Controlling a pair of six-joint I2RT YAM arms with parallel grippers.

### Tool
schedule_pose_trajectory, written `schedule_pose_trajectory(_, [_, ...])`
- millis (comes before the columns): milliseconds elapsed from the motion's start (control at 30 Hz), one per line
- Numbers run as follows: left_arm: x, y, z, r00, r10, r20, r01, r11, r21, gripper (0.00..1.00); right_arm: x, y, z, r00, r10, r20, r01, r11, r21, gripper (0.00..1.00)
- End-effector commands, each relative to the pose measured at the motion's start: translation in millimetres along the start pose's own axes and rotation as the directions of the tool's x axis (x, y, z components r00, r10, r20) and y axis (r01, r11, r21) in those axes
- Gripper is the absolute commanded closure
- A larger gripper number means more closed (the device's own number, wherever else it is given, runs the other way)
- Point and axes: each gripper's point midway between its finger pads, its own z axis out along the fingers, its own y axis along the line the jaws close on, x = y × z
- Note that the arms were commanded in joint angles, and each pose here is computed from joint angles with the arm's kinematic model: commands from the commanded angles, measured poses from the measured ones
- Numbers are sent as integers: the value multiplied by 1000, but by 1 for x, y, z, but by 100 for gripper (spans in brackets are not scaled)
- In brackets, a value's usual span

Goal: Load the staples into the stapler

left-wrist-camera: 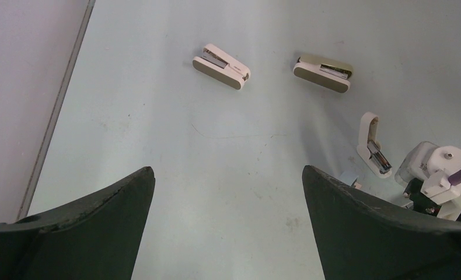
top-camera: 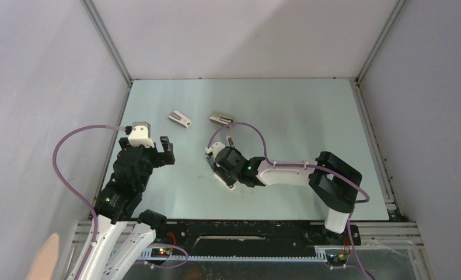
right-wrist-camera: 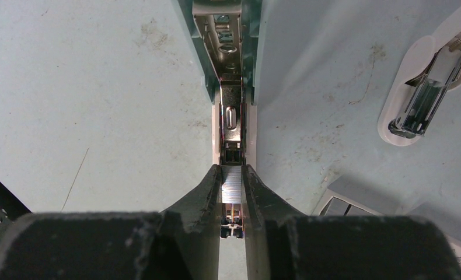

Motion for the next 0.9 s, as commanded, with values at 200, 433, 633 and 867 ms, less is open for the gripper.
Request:
schedule_pose_trajectory(200, [-5, -4, 3, 999, -15, 30, 15, 1000, 19, 0, -8, -4, -14, 999, -33, 43, 32, 999, 15, 67])
schedule_pose_trajectory(433, [-5, -4, 3, 999, -15, 29, 15, 1000, 22, 0, -30, -5, -25, 993, -31, 114, 30, 999, 14, 57])
schedule_pose_trajectory(633, [-5, -4, 3, 999, -16, 31, 16, 1000, 19, 0, -45, -19, -19, 987, 22, 159, -23, 1000, 4, 57])
schedule_pose_trajectory(867, [-4, -4, 4, 1000, -14, 23, 14, 1000, 21, 0, -52, -21, -9, 987, 13, 162, -13, 1000, 1, 57])
